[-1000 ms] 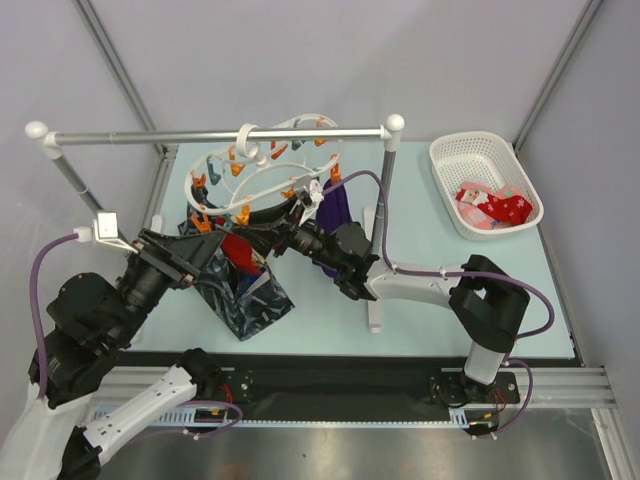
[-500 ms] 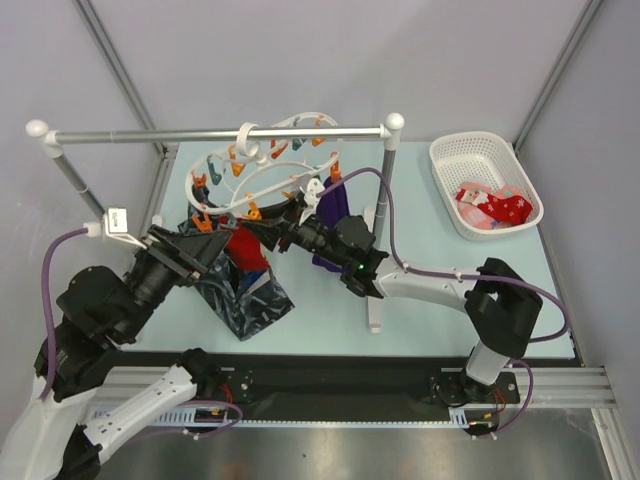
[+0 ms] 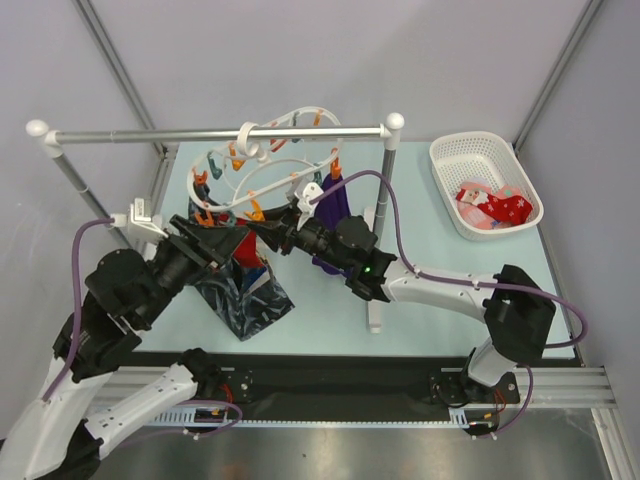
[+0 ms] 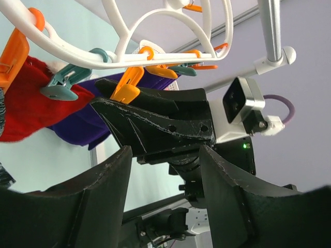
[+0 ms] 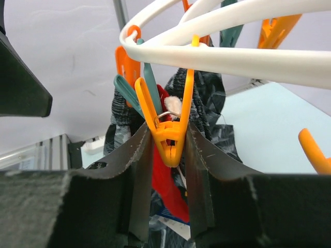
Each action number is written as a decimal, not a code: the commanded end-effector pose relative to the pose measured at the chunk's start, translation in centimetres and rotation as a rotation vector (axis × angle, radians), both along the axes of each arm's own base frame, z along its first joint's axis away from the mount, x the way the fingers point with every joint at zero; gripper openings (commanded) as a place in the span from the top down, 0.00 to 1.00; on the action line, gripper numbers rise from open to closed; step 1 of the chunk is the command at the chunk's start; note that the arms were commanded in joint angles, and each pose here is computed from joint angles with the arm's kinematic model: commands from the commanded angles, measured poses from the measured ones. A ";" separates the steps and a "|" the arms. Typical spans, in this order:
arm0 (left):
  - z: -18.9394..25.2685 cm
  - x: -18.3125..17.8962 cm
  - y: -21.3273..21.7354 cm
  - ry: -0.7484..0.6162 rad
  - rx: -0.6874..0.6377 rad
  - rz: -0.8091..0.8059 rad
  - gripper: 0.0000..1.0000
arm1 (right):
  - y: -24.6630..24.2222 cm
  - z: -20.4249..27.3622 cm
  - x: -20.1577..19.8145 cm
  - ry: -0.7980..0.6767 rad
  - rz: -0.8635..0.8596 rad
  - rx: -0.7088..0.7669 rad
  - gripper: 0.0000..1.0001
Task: Clip the socks to the hanger
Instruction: Open the clamp at the hanger.
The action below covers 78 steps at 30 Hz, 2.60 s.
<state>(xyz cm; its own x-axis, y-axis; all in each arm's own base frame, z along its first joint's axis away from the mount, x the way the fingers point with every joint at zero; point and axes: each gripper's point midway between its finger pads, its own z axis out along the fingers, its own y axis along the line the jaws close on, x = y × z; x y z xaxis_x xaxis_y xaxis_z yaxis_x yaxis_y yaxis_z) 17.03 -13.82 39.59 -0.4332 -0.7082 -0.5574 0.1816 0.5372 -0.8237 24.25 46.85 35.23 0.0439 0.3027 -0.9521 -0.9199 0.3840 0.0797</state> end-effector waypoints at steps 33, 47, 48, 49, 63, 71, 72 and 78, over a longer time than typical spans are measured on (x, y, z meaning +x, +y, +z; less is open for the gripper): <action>0.0 6.2 -0.5 0.180 0.040 0.280 0.46 | -3.4 5.2 0.7 -0.463 -0.452 -0.309 1.00; -0.9 7.0 -0.8 0.186 0.089 0.344 0.47 | -3.3 5.3 0.1 -0.508 -0.499 -0.326 1.00; -0.8 7.1 -0.7 0.183 0.090 0.349 0.48 | -3.2 5.3 0.0 -0.509 -0.500 -0.326 1.00; -0.9 7.1 -0.7 0.183 0.093 0.351 0.49 | -3.2 5.3 -0.1 -0.512 -0.501 -0.325 1.00; -0.5 7.3 -0.9 0.146 0.080 0.345 0.78 | -3.0 5.0 -0.3 -0.519 -0.535 -0.334 0.97; -1.0 7.2 -1.2 0.129 0.076 0.320 1.00 | -4.4 4.9 0.0 -0.453 -0.571 -0.316 0.44; -1.2 7.2 -1.3 0.131 0.081 0.317 1.00 | -4.7 5.0 -0.1 -0.443 -0.576 -0.312 0.34; -1.2 7.3 -1.5 0.118 0.096 0.305 1.00 | -8.0 4.8 -0.3 -0.315 -0.599 -0.309 0.13</action>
<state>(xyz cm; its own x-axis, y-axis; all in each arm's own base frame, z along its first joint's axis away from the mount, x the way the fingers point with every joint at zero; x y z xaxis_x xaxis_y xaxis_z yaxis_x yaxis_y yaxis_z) 24.28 -15.41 38.29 -0.2840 -0.7754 -0.5639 -0.1096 0.6106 -0.7844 24.40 42.04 37.14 0.4589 -0.2305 -0.8581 -0.5143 0.7186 -0.4681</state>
